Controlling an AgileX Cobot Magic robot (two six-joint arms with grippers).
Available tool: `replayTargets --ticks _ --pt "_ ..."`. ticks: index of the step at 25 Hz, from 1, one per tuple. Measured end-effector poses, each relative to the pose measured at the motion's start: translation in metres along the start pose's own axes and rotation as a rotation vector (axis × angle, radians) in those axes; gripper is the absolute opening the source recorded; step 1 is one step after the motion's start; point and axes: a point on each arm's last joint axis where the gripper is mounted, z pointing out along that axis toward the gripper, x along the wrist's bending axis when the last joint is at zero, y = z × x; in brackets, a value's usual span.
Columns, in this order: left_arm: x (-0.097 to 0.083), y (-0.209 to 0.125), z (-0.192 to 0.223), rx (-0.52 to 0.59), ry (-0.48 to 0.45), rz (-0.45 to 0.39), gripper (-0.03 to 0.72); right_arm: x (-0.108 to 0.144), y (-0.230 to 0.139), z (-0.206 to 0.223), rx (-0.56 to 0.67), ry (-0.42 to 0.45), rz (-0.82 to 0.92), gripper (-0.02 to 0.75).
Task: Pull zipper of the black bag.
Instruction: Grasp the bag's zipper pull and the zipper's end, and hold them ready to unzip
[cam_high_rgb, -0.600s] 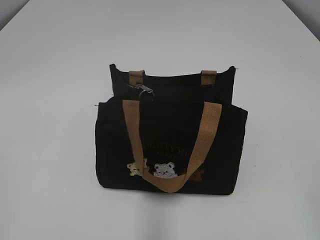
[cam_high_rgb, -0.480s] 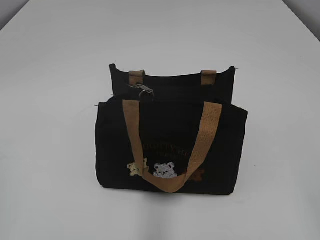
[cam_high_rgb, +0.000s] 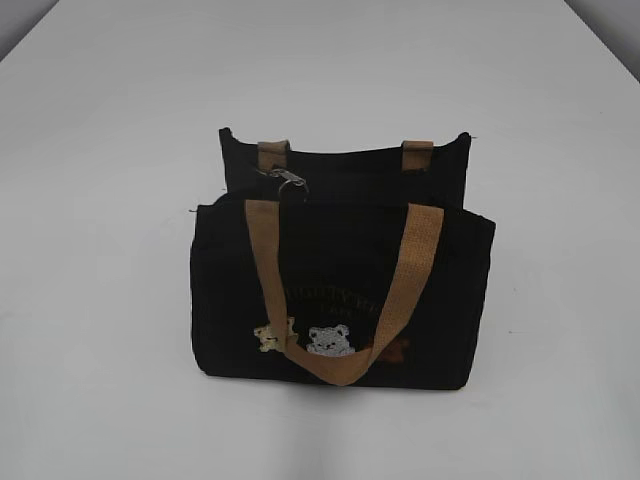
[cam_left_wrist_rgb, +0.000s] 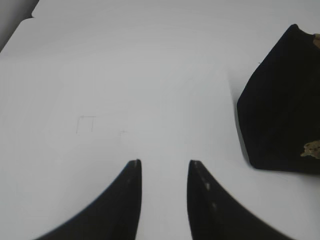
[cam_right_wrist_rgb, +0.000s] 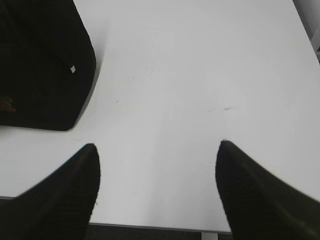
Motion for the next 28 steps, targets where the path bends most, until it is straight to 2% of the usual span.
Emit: replayTargets --ticks 19,24,28 --pt "-0.001 0.0 0.0 -0.001 -0.007 -0.004 0.237 0.0 0.0 0.0 0.0 0.0 0.0 0.557" --pt "-0.012 0.007 0.003 -0.019 -0.143 -0.085 0.237 0.0 0.0 0.0 0.0 0.001 0.0 0.557" --pt "-0.018 0.032 0.016 -0.058 -0.244 -0.201 0.244 0.0 0.0 0.0 0.0 0.001 0.0 0.557"
